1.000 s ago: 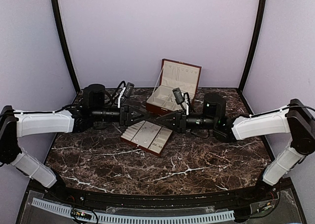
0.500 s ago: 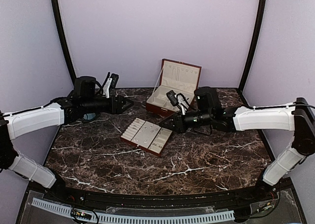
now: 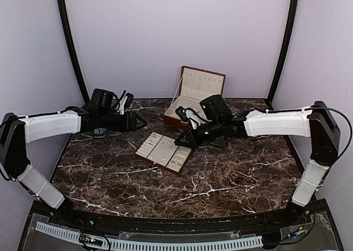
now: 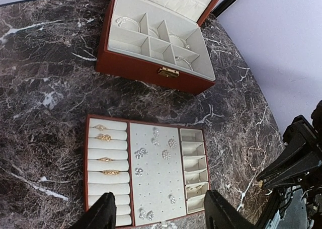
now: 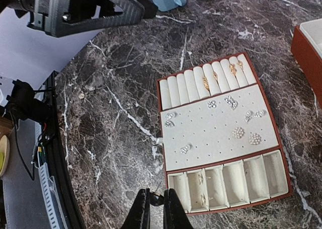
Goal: Organize the mixed jewelry
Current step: Place the earring in the earring holder.
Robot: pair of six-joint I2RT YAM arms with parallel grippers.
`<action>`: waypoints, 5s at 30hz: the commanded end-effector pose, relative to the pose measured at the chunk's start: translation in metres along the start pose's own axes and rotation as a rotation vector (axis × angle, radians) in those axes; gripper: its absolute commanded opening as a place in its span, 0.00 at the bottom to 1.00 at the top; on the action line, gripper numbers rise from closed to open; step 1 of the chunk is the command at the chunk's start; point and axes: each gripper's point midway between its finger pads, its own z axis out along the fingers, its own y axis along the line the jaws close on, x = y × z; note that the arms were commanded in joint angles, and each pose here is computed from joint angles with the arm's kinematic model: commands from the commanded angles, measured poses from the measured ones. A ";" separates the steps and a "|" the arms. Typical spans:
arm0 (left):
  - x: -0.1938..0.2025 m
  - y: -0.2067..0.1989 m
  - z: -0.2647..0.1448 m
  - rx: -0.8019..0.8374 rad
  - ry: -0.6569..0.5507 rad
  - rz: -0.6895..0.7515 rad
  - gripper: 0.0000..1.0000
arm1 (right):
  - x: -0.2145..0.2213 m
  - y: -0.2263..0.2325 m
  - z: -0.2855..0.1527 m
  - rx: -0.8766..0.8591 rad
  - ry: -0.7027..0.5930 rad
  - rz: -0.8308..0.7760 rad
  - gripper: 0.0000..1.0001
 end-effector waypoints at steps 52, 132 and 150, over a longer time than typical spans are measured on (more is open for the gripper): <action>0.047 0.036 0.050 -0.062 0.262 -0.082 0.64 | 0.059 -0.012 0.097 0.123 0.387 -0.009 0.07; 0.043 0.025 0.048 -0.012 0.251 -0.091 0.64 | 0.060 -0.035 0.119 0.286 0.426 -0.056 0.16; 0.041 0.023 0.046 -0.008 0.245 -0.089 0.64 | 0.036 -0.021 0.109 0.268 0.341 -0.056 0.31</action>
